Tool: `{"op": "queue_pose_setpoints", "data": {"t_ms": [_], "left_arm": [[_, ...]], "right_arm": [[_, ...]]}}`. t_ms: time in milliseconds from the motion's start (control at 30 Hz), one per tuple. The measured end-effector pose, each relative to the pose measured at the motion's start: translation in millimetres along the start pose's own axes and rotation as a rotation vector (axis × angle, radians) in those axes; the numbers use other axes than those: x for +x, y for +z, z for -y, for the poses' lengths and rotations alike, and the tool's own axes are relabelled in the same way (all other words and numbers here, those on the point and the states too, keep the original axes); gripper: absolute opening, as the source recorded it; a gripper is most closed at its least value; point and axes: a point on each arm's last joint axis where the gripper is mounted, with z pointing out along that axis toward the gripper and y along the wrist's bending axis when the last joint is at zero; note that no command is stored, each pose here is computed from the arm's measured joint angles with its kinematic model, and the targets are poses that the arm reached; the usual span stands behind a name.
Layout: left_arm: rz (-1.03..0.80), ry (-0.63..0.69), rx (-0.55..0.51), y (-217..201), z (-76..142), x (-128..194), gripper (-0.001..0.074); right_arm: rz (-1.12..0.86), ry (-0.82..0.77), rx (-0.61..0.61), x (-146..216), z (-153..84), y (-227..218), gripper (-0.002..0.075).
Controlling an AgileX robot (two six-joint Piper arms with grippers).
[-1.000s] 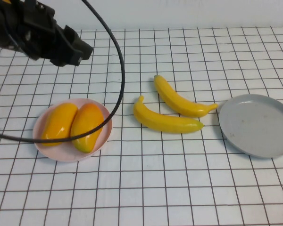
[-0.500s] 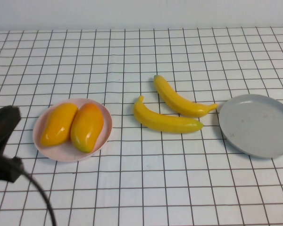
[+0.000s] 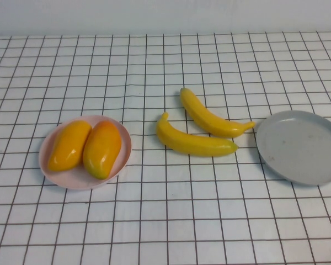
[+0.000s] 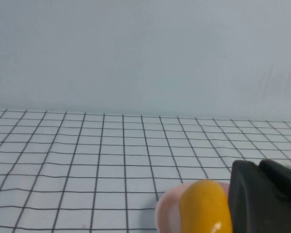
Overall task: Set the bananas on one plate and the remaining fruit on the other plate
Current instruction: Put another type of fruit in the right plate
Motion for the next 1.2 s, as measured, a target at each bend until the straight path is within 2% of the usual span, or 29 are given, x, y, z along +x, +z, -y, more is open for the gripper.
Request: {"op": "queue_pose_setpoints", "data": {"t_ms": [167,333,433,633,733,933,1200], "left_arm": [[0.07,0.153,-0.015,-9,-4,19,-0.0002],[0.113,0.202,-0.04,-18,-5,19,-0.0002],[0.045,0.217,-0.063,-22,-5,26,-0.0002],[-0.248,0.12,-0.125,-29,-10,54,-0.0002],[-0.33,0.167,-0.096,-31,-9,62,-0.0002],[-0.332,0.283,0.034,-31,-4,63,-0.0002],[-0.331,0.294,0.054,-31,-3,63,-0.0002]], "right_arm": [[0.0,0.0,0.0,0,0,0,-0.0016],[0.0,0.0,0.0,0,0,0,-0.0016],[0.0,0.0,0.0,0,0,0,-0.0016],[0.0,0.0,0.0,0,0,0,-0.0016],[-0.002,0.0,0.0,0,0,0,-0.0016],[-0.002,0.0,0.0,0,0,0,-0.0016],[-0.002,0.0,0.0,0,0,0,-0.0016]]}}
